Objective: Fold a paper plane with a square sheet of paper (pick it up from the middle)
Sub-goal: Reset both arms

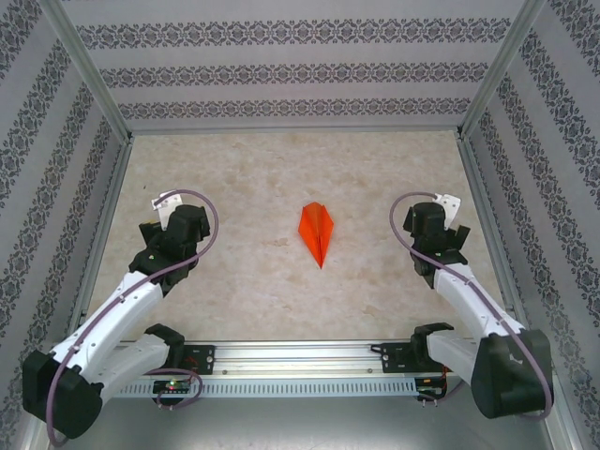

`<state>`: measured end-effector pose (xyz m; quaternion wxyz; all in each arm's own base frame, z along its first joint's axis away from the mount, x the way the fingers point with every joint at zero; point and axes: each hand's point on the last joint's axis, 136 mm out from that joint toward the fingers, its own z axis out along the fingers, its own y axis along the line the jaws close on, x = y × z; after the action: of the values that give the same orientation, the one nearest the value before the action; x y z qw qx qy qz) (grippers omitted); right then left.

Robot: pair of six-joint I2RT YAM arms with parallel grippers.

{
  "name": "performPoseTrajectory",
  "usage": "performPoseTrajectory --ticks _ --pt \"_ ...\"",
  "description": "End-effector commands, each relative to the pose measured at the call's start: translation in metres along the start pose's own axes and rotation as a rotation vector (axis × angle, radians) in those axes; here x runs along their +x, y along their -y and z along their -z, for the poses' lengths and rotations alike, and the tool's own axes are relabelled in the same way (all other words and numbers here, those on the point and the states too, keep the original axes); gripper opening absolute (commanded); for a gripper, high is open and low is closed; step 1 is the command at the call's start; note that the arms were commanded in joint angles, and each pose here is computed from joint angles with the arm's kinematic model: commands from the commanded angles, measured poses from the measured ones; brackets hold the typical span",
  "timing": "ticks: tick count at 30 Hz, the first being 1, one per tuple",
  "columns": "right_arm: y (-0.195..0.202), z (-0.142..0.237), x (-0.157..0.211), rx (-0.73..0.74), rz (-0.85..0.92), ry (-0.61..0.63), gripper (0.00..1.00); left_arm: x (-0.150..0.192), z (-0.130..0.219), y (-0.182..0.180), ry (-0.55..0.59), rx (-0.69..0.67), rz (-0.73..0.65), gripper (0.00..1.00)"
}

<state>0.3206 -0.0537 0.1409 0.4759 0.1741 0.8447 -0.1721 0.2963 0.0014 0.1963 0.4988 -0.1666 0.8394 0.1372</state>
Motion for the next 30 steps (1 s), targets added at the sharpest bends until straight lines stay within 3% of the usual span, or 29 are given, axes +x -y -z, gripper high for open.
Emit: performPoseTrajectory --ticks 1,5,10,14,16,19,21,30 --pt "-0.034 -0.016 -0.015 -0.137 0.080 0.101 0.98 -0.006 -0.012 -0.011 0.052 -0.034 0.004 1.00" --pt "-0.046 -0.041 -0.010 -0.122 0.110 0.064 0.98 -0.004 -0.021 -0.024 0.054 -0.077 0.045 1.00" --pt "-0.075 -0.044 -0.033 -0.309 0.128 0.229 0.98 -0.006 -0.026 -0.037 0.138 -0.145 0.020 1.00" --pt "-0.066 -0.054 -0.024 -0.377 0.040 0.255 0.98 -0.003 -0.038 -0.025 0.160 -0.087 -0.025 1.00" --pt "-0.069 -0.049 -0.024 -0.415 0.014 0.359 0.98 -0.002 -0.044 -0.015 0.176 -0.049 -0.061 1.00" --pt "-0.065 -0.055 -0.020 -0.371 0.035 0.273 0.98 0.002 -0.054 -0.003 0.206 0.002 -0.081 1.00" --pt "-0.064 -0.052 -0.024 -0.349 0.024 0.332 0.98 0.005 -0.062 0.007 0.223 0.052 -0.112 1.00" --pt "-0.066 -0.053 -0.023 -0.363 0.036 0.299 0.98 0.015 -0.106 0.039 0.232 0.213 -0.110 1.00"
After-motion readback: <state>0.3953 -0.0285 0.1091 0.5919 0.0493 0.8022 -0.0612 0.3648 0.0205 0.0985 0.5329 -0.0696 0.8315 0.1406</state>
